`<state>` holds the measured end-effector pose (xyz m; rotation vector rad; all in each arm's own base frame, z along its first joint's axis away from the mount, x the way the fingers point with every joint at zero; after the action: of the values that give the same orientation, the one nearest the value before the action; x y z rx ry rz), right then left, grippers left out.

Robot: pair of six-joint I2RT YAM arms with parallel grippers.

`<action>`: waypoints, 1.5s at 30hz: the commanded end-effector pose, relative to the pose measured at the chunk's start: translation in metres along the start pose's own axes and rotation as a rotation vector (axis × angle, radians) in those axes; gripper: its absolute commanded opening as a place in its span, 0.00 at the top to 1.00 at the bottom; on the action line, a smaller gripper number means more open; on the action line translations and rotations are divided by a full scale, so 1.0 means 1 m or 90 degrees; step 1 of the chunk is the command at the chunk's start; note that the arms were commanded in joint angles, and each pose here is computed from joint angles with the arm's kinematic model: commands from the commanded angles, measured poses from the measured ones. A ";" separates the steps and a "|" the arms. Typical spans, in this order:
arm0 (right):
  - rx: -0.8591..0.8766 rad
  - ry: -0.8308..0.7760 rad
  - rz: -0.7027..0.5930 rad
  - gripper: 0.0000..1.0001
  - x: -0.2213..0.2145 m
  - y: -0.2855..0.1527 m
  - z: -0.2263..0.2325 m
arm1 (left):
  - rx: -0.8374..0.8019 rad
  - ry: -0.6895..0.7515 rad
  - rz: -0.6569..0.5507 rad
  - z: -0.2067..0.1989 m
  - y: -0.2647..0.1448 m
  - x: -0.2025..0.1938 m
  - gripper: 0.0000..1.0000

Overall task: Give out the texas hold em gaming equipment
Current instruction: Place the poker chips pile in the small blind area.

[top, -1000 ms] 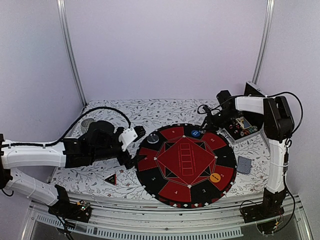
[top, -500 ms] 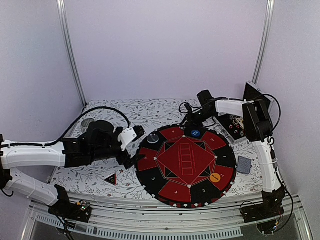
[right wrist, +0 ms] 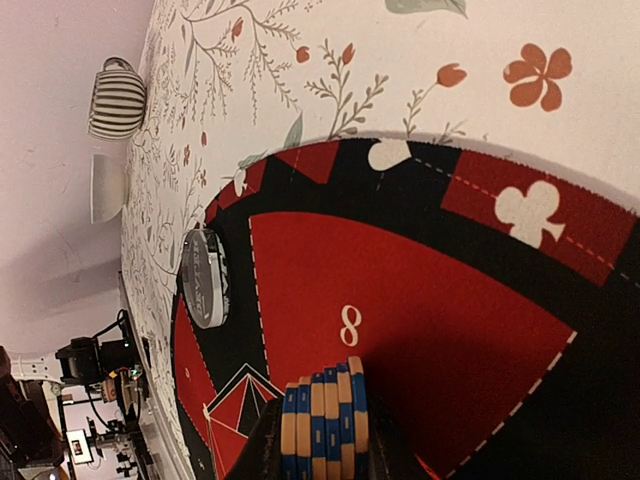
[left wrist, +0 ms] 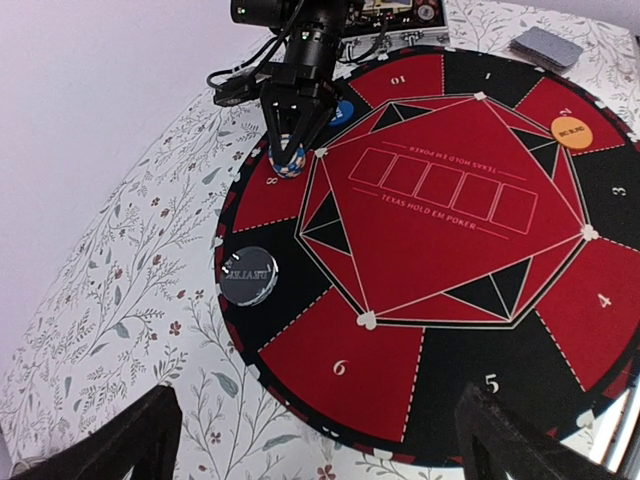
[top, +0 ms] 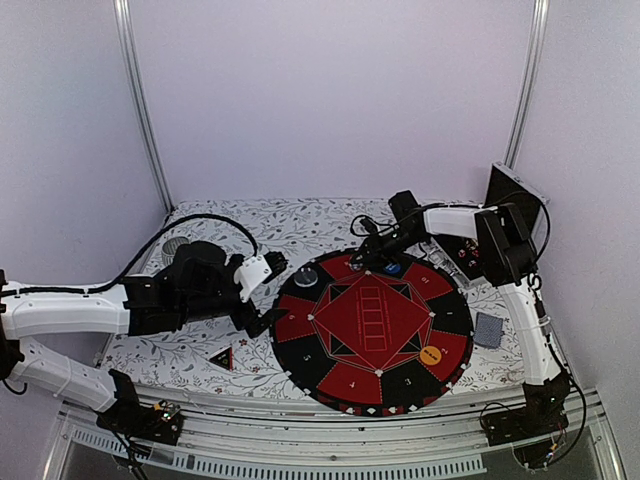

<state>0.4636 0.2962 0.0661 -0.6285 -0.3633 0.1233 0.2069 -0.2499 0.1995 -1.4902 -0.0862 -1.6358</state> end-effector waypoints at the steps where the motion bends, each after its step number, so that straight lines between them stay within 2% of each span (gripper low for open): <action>1: 0.005 0.026 0.012 0.93 -0.002 0.007 -0.009 | 0.012 0.003 -0.002 0.005 -0.003 -0.002 0.02; 5: -0.053 0.065 -0.003 0.86 -0.001 0.001 -0.022 | 0.014 0.003 -0.002 0.005 -0.004 -0.002 0.02; 11: -0.093 0.073 -0.010 0.69 -0.001 -0.006 -0.025 | 0.017 0.005 -0.006 0.007 -0.005 0.000 0.02; 23: -0.174 0.056 -0.047 0.59 0.009 -0.023 -0.021 | 0.010 0.006 -0.021 0.006 -0.010 0.003 0.02; 25: -0.194 0.035 -0.053 0.56 0.012 -0.026 -0.012 | 0.008 0.005 -0.020 0.006 -0.009 0.003 0.02; 29: -0.240 -0.008 -0.078 0.42 0.020 -0.039 0.003 | -0.001 0.000 -0.013 0.004 -0.006 0.003 0.02; 33: -0.320 -0.059 -0.108 0.37 0.029 -0.047 0.020 | -0.001 -0.010 -0.003 0.006 -0.004 0.005 0.02; 35: -0.341 -0.128 -0.126 0.28 0.035 -0.053 0.049 | 0.001 -0.011 -0.003 0.007 -0.004 0.005 0.02; 39: -0.393 -0.251 -0.093 0.11 0.026 -0.030 0.068 | 0.008 -0.012 0.001 0.008 -0.005 0.003 0.02; 42: -0.418 -0.282 -0.090 0.06 0.025 -0.028 0.074 | 0.009 -0.012 0.003 0.009 -0.005 0.002 0.02; 45: -0.422 -0.295 -0.124 0.02 0.032 -0.047 0.091 | 0.011 -0.013 0.005 0.010 -0.006 0.002 0.02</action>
<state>0.4560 0.3249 0.1204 -1.1724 -0.7994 0.0235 0.2081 -0.2438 0.2009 -1.4868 -0.0852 -1.6261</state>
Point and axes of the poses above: each gripper's point midway between its finger pads, its own y axis out along the fingers, its own z axis along the line the jaws close on, x = y × z, the point moved 6 cm from there along -y, back along the fingers, and after that the axes turned 3 degrees about -y, right-handed, at the moved point
